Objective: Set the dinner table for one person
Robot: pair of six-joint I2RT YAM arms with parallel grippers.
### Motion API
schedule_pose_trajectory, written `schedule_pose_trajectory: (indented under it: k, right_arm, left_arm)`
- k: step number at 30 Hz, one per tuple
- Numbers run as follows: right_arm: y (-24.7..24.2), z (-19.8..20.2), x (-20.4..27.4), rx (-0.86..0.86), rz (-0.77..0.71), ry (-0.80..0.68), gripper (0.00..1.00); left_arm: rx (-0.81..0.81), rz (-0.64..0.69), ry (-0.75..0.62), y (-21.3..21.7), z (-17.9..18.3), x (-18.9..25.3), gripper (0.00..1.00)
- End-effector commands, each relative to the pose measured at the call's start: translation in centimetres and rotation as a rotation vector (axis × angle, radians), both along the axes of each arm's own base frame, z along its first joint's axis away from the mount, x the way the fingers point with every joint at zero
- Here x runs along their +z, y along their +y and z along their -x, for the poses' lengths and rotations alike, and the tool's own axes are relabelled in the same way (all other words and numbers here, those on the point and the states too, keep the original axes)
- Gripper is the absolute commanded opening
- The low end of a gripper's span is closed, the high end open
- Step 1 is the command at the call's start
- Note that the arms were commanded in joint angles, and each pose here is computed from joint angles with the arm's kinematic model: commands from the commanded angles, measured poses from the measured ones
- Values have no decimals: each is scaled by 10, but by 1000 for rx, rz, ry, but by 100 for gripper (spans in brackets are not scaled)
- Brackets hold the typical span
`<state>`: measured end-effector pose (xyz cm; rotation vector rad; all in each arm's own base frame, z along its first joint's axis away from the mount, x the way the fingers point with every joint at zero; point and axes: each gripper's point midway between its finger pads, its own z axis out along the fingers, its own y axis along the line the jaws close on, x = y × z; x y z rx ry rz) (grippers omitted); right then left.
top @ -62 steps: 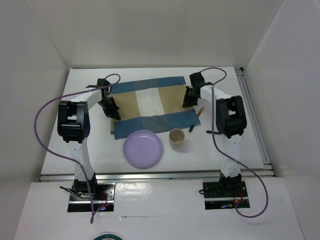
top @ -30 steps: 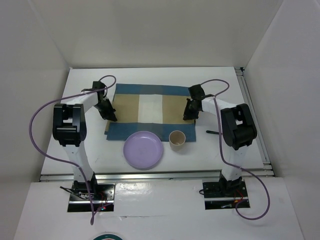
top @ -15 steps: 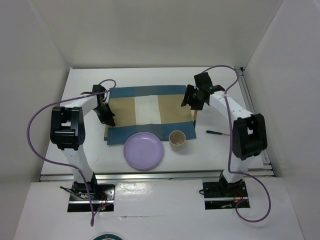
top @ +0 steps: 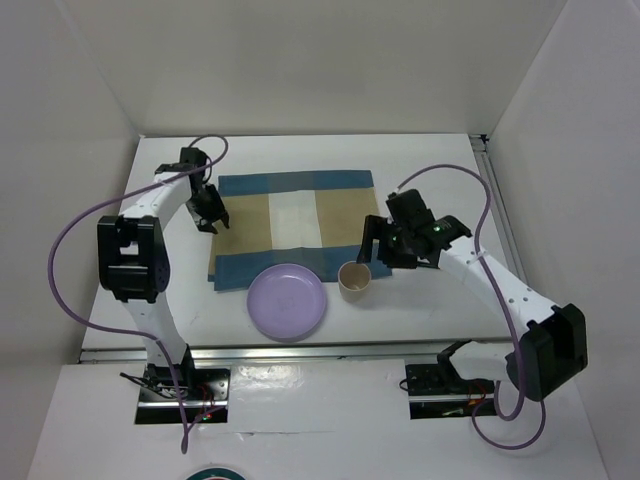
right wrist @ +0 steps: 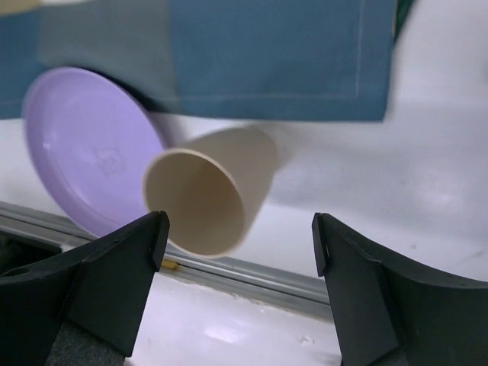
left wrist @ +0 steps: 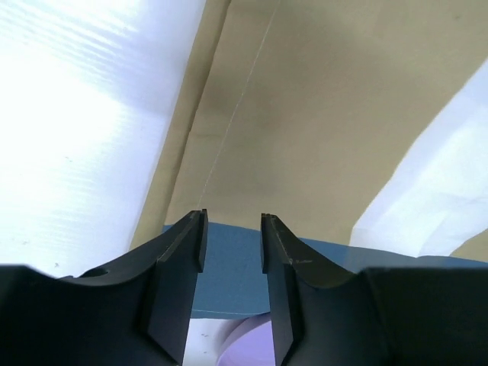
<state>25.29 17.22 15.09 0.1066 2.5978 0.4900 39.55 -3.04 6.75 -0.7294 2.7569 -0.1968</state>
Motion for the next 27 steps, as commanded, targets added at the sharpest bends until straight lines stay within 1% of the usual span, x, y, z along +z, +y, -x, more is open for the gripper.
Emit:
schedule_pose_trajectory:
  k: [1,3,4,5,8,9,12,13,14,15,16,19,20,22,23,24,25,27]
  right_arm:
    - [-1,30,-14,11,16,75,88]
    - [0,35,-21,12,18,92,86]
    - [1,32,-23,12,18,92,83]
    - [1,32,-28,11,24,101,83]
    - [11,28,-30,33,-3,91,78]
    - [12,26,-37,32,6,105,73]
    - [13,23,-44,19,19,122,63]
    - [14,22,-44,19,15,115,57]
    - [12,20,-47,13,29,118,53]
    - [12,20,-47,13,29,118,48]
    - [13,18,-46,13,29,118,39]
    - [12,13,-39,2,36,98,22]
    - [9,10,-39,-11,58,95,10]
    - [3,2,-25,-39,92,65,2]
    - [1,-1,-18,-48,101,53,0]
    - [0,-5,-11,-58,106,35,0]
    - [-1,-14,7,-68,115,-11,0]
    - [-4,-27,17,-74,142,-36,0]
  left_arm:
    - [-10,-42,-41,6,-7,25,51]
    - [2,-51,-29,12,-14,18,51]
    - [2,-51,-21,12,-17,14,51]
    - [1,-51,-13,12,-19,10,51]
    - [12,-51,10,17,-29,-4,51]
    - [14,-61,24,18,-28,-10,51]
    - [10,-47,42,16,-38,-26,50]
    - [7,-38,38,15,-44,-27,50]
    - [7,-38,66,15,-41,-39,50]
    - [3,-23,68,12,-44,-42,50]
    - [0,-13,71,10,-45,-44,49]
    - [-15,4,87,7,-50,-55,47]
    - [-31,19,82,4,-53,-56,47]
    - [-56,31,92,-3,-51,-60,46]
    - [-56,31,74,-3,-56,-57,46]
    - [-78,38,83,-10,-54,-61,46]
    - [-81,47,80,-11,-57,-62,45]
    - [-91,46,69,-16,-60,-59,45]
